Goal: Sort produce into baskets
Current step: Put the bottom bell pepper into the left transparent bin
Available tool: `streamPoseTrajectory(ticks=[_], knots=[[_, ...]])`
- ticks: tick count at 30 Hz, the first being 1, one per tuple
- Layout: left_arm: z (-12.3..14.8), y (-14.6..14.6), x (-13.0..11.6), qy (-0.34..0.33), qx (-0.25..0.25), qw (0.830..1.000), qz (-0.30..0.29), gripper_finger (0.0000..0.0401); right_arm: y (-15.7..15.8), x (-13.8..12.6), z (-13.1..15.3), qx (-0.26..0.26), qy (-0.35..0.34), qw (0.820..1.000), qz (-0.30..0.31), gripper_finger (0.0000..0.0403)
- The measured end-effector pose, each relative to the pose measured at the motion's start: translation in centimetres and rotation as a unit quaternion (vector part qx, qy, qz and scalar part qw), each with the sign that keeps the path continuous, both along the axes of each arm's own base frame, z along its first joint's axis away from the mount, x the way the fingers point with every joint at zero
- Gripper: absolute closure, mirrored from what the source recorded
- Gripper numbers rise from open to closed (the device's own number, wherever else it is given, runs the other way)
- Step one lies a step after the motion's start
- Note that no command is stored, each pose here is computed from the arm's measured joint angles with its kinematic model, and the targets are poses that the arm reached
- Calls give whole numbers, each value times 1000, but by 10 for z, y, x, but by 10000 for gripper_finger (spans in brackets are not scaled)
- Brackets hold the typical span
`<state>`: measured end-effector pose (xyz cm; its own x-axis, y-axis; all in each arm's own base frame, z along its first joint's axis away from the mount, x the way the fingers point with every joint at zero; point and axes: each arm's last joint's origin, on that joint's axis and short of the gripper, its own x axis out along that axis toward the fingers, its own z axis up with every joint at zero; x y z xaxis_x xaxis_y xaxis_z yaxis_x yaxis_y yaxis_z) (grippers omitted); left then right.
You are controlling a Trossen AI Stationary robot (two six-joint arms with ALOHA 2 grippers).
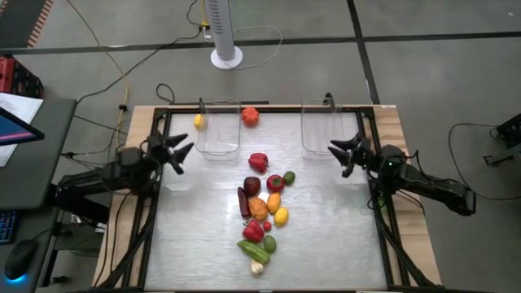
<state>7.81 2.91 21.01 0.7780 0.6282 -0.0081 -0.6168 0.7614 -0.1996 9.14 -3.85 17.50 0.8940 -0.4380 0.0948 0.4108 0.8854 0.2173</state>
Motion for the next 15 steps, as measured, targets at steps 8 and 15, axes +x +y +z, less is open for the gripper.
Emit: streamPoseTrajectory(ticks=[8, 15], knots=[[9, 12, 17, 67, -39, 997, 0, 191, 2, -3, 17, 21, -112, 993, 14, 230], [21, 9, 49, 105, -32, 968, -226, 191, 7, 1, 14, 39, -95, 993, 63, 230]])
